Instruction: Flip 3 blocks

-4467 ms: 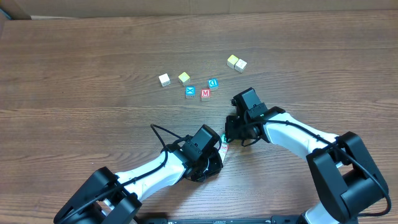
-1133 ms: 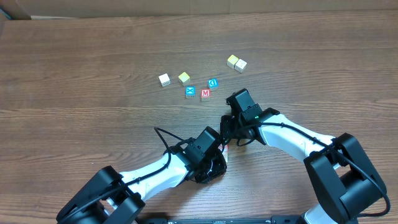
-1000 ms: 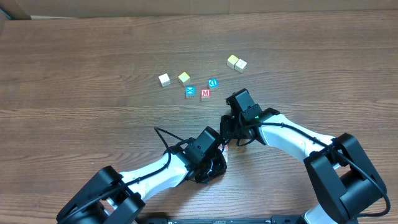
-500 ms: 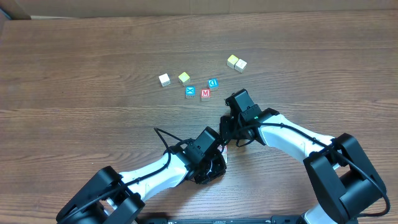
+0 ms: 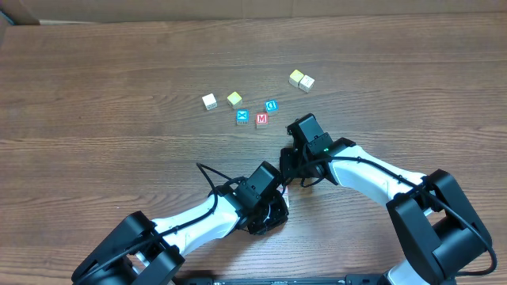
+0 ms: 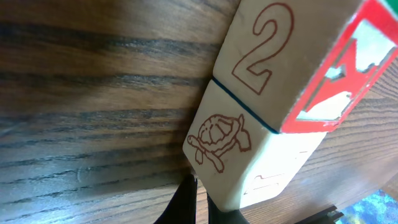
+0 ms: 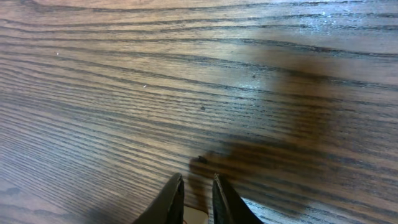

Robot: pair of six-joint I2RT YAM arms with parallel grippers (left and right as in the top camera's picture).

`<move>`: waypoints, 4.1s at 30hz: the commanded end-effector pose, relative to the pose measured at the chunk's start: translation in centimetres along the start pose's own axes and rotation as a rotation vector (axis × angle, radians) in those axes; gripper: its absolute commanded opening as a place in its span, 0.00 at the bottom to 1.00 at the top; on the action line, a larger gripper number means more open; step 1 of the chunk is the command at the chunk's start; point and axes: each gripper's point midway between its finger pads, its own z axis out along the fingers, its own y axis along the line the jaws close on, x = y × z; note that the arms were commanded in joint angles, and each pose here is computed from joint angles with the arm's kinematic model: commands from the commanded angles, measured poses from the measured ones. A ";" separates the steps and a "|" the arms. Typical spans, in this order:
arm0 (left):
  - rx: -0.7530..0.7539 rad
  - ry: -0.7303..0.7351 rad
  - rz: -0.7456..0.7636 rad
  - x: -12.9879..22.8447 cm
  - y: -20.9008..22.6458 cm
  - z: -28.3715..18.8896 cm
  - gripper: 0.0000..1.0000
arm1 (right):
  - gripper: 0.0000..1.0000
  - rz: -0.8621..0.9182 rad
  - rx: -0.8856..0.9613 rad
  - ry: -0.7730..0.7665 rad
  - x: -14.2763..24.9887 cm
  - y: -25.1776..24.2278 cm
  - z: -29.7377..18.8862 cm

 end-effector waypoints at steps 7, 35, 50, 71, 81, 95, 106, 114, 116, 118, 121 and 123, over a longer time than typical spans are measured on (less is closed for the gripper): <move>-0.019 -0.118 -0.022 -2.6 0.1 -0.1 0.04 | 0.27 -0.031 -0.056 0.132 4.0 1.4 1.0; -0.020 -0.118 -0.015 -2.6 0.1 -0.1 0.04 | 0.30 0.033 -0.014 0.085 2.8 0.5 1.1; -0.022 -0.118 -0.015 -2.6 0.1 -0.1 0.04 | 0.35 0.070 -0.024 0.043 1.1 -0.5 0.8; -0.026 -0.107 0.001 -2.0 0.0 0.1 0.04 | 0.38 0.116 -0.026 0.020 0.2 -1.1 0.6; -0.027 -0.060 -0.011 -1.0 0.1 0.2 0.04 | 0.39 0.116 -0.026 0.020 0.2 -1.1 0.6; -0.014 0.047 -0.031 0.9 0.0 0.2 0.04 | 0.39 0.117 -0.024 0.023 0.2 -1.2 0.6; -0.045 0.080 -0.040 1.6 0.8 0.1 0.04 | 0.39 0.118 -0.021 0.028 0.4 -1.3 0.6; -0.126 0.088 -0.046 2.1 2.8 0.0 0.04 | 0.40 0.119 -0.019 0.029 0.4 -1.3 0.6; -0.147 0.087 -0.049 2.2 3.2 -0.2 0.04 | 0.40 0.119 -0.019 0.030 0.4 -1.3 0.6; -0.162 0.080 -0.048 2.3 3.5 -0.4 0.05 | 0.40 0.119 -0.019 0.030 0.4 -1.3 0.6; -0.174 0.049 -0.043 2.0 3.8 -1.1 0.04 | 0.40 0.120 -0.018 0.032 0.5 -1.3 0.6; -0.188 0.015 -0.041 1.7 4.1 -2.0 0.04 | 0.40 0.120 -0.018 0.032 0.5 -1.3 0.6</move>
